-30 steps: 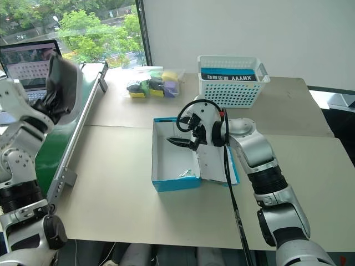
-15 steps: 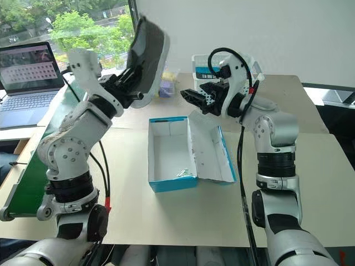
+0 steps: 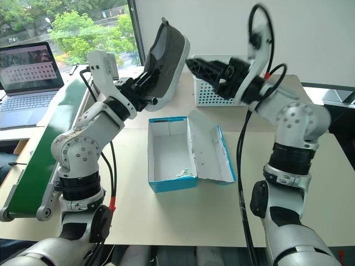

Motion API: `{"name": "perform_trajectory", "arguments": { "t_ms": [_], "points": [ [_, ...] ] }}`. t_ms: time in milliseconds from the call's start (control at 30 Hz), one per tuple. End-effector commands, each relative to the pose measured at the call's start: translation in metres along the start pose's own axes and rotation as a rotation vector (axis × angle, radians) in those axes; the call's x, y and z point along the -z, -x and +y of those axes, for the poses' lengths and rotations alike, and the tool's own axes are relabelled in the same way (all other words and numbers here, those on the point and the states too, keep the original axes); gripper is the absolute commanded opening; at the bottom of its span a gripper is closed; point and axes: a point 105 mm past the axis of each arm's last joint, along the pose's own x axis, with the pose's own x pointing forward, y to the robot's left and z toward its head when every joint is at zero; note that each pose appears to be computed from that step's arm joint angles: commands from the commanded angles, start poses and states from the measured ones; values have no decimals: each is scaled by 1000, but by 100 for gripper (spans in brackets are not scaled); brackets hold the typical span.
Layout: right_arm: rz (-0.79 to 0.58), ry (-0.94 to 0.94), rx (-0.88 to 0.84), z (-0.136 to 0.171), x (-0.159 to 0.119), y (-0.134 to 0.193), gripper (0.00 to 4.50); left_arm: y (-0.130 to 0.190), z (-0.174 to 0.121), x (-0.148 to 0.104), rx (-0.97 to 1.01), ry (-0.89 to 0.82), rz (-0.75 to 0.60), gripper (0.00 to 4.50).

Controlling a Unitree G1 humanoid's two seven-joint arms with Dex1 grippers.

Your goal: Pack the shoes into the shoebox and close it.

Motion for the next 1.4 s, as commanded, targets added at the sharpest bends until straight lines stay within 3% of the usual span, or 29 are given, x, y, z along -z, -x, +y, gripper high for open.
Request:
{"name": "perform_trajectory", "arguments": {
  "t_ms": [33,167,367,767,1000,1400],
  "points": [
    [-14,-6,-72,22,-8,0,450,-6,-19,-9,70,-19,-53,4],
    [26,1,-41,21,7,-5,450,-11,-35,-8,109,6,-61,4],
    [14,17,8,14,5,-7,450,-15,-48,-18,130,9,-83,4],
    [1,47,84,-3,-14,17,450,-8,-23,-32,63,-71,-94,4],
    [-6,40,65,0,-9,10,450,-11,-46,-20,131,-57,-71,4],
    [-9,17,74,-4,-2,1,450,-16,-57,-19,152,-20,-86,4]
  ]
}}
